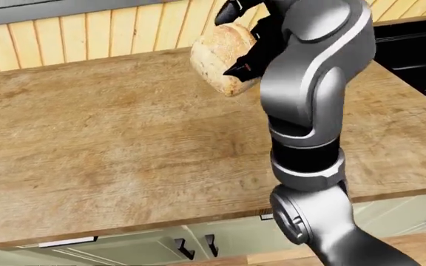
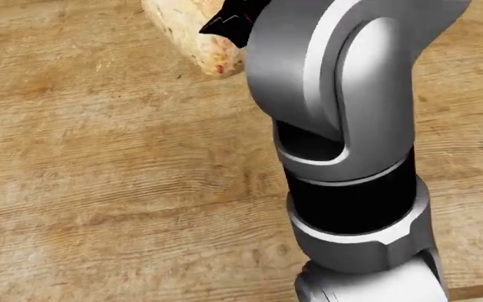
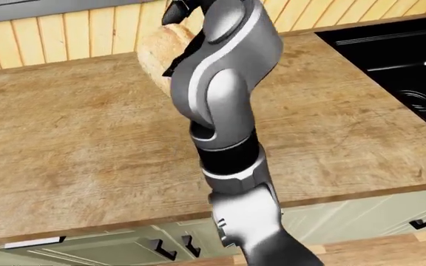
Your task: Place the bread and cheese on the cutting board.
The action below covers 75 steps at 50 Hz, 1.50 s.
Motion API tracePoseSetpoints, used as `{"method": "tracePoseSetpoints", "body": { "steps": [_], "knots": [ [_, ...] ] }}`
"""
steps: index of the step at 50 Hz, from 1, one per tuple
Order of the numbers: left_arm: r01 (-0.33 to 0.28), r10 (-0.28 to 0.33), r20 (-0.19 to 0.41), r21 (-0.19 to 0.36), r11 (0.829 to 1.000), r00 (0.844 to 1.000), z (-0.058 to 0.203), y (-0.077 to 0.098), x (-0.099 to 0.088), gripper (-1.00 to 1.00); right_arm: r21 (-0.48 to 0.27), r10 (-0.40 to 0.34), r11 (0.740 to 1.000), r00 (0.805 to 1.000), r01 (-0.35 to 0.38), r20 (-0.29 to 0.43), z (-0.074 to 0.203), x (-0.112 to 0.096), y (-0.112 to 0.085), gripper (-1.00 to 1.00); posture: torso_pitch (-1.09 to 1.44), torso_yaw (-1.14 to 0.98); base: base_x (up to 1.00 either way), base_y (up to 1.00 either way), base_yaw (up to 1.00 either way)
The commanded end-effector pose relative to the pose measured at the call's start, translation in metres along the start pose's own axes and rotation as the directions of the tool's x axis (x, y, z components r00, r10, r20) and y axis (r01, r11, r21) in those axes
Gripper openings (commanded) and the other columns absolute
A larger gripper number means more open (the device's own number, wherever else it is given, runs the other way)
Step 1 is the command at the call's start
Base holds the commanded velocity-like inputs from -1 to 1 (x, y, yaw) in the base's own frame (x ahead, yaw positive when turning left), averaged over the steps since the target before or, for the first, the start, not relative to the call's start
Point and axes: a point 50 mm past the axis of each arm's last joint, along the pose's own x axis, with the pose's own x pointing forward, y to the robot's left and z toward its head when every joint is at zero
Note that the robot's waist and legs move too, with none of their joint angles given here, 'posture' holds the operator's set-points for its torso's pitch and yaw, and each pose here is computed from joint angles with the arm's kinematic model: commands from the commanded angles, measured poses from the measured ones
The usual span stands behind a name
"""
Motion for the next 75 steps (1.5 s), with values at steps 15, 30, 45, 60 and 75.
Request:
{"method": "tracePoseSetpoints", "body": {
  "steps": [15, 30, 45, 60, 75],
  "knots": [
    [-0.138, 0.139, 0.081, -0.022, 0.99, 0.987, -0.011, -0.003, 0.007, -1.0, 0.359, -0.144, 0.932, 0.961, 0.051, 0.238, -0.005, -0.048, -0.043, -1.0, 0.0, 0.0, 0.0, 0.0, 0.0],
    [-0.169, 0.173, 0.105, -0.045, 0.985, 0.979, -0.015, -0.005, 0.007, -1.0, 0.432, -0.254, 0.895, 0.924, 0.112, 0.286, -0.02, -0.074, -0.054, -1.0, 0.0, 0.0, 0.0, 0.0, 0.0],
    [-0.169, 0.171, 0.082, -0.039, 0.985, 0.982, -0.024, -0.003, 0.011, -1.0, 0.463, -0.27, 0.88, 0.916, 0.108, 0.298, -0.019, -0.076, -0.055, -1.0, 0.0, 0.0, -0.02, 0.0, 0.0],
    [-0.156, 0.158, 0.078, -0.036, 0.987, 0.984, -0.028, -0.005, 0.012, -1.0, 0.454, -0.238, 0.887, 0.926, 0.085, 0.291, -0.021, -0.071, -0.049, -1.0, 0.0, 0.0, -0.08, 0.0, 0.0],
    [-0.143, 0.146, 0.065, -0.036, 0.989, 0.987, -0.035, -0.014, 0.019, -1.0, 0.453, -0.227, 0.888, 0.93, 0.076, 0.29, -0.023, -0.071, -0.046, -1.0, 0.0, 0.0, -0.24, 0.0, 0.0]
  ]
}}
